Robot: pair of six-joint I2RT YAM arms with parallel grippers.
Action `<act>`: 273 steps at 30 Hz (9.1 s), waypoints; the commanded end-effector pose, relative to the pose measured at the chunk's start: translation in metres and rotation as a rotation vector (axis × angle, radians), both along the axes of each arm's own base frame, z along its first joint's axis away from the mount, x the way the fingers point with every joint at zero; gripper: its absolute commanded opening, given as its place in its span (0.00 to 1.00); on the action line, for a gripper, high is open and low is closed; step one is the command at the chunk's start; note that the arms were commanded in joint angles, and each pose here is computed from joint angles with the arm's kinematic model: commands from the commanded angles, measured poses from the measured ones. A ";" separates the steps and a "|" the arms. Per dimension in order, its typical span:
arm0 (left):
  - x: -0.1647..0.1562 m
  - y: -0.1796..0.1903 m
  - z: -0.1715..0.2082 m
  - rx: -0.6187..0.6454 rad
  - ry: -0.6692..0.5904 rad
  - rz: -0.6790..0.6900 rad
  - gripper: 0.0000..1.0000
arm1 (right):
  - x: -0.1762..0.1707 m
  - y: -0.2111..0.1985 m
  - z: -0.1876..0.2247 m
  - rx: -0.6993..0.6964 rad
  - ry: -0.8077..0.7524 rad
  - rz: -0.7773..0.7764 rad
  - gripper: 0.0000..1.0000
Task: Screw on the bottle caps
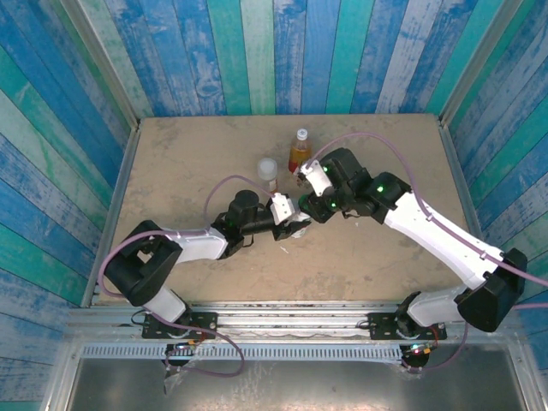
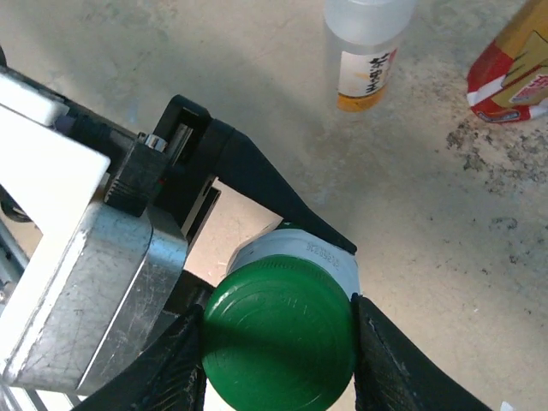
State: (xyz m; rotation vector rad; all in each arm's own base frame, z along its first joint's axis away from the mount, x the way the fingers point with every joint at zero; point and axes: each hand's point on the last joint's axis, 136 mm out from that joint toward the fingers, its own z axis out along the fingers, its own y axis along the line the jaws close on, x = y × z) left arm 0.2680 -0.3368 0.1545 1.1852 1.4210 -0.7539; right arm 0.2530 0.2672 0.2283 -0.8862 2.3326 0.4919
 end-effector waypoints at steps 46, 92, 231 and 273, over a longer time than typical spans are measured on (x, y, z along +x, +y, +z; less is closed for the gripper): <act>-0.101 -0.004 0.045 -0.121 0.055 -0.608 0.56 | -0.081 0.020 0.040 0.245 -0.256 0.654 0.42; -0.086 -0.008 0.044 -0.143 0.051 -0.512 0.55 | -0.065 -0.008 0.064 0.312 -0.358 0.427 0.65; -0.018 -0.005 0.013 -0.111 0.073 -0.085 0.76 | -0.003 -0.021 0.021 0.334 -0.408 -0.046 0.33; -0.029 -0.009 0.009 -0.103 0.086 -0.164 0.58 | -0.004 0.014 -0.022 0.195 -0.247 0.177 0.50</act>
